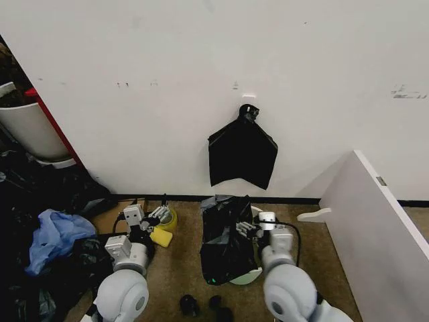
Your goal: Place the garbage bag over the trash bin.
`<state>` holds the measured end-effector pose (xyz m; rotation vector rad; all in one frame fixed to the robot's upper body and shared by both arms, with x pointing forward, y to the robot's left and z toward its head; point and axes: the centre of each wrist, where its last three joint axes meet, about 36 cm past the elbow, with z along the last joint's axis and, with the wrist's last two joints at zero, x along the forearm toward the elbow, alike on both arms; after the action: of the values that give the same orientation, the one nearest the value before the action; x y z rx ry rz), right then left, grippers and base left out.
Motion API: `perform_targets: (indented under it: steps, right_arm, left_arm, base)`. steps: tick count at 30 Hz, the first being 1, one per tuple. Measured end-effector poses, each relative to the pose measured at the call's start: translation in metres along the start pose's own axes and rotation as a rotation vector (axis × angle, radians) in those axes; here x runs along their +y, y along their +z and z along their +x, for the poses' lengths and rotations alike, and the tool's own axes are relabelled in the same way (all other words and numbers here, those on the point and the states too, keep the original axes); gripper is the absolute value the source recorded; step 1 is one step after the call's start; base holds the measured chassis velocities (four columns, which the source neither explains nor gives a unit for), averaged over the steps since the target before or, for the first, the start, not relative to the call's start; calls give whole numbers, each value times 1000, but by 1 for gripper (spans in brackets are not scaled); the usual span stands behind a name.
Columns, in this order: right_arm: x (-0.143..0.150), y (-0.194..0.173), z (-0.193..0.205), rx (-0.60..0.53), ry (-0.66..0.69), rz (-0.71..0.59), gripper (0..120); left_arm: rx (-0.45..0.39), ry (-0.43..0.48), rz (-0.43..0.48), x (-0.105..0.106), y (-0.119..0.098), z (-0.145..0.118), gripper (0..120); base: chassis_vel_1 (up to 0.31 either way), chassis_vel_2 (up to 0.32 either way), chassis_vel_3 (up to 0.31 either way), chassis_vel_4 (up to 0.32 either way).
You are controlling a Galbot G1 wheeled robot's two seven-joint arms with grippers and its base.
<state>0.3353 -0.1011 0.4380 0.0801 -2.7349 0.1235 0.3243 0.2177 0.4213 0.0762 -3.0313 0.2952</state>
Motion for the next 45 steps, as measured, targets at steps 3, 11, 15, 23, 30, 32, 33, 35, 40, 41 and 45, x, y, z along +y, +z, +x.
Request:
perform_targets:
  steps: [3, 11, 15, 23, 30, 32, 33, 35, 40, 41, 45]
  right_arm:
    - [14, -10, -8, -13, -25, -41, 91]
    - [33, -13, -25, 74, -16, -96, 63]
    - [28, -4, -28, 109, 3, -91, 46]
    - [15, 6, -20, 94, 23, -77, 19]
    - [14, 7, 6, -49, -13, -32, 8]
    - [14, 6, 8, -62, -9, -21, 13]
    - [15, 6, 9, -67, -6, -14, 16]
    - [17, 7, 9, -66, 15, -2, 25]
    - [19, 9, 2, -37, 80, 10, 43]
    - [20, 9, -1, -25, 100, 6, 46]
    - [22, 5, -15, 22, 115, -61, 49]
  left_arm:
    - [1, -7, -3, 2, 1, -1, 100]
    - [-2, -15, -8, 5, 3, -4, 100]
    - [9, -9, -10, 4, 6, -4, 100]
    - [23, 3, -18, 3, 12, -6, 100]
    - [26, 2, -19, 2, 14, -6, 100]
    - [28, 1, -19, 2, 15, -5, 100]
    - [29, 0, -20, 3, 15, -5, 100]
    - [29, -2, -23, 3, 16, -3, 100]
    - [27, -5, -24, 2, 16, -2, 100]
    - [27, -6, -25, 2, 16, -1, 100]
    - [28, -7, -24, 0, 18, 1, 100]
  base:
    - [0, 0, 0, 0]
    - [0, 0, 0, 0]
    - [0, 0, 0, 0]
    - [0, 0, 0, 0]
    - [0, 0, 0, 0]
    - [0, 0, 0, 0]
    - [0, 0, 0, 0]
    - [0, 0, 0, 0]
    - [0, 0, 0, 0]
    - [0, 0, 0, 0]
    - [0, 0, 0, 0]
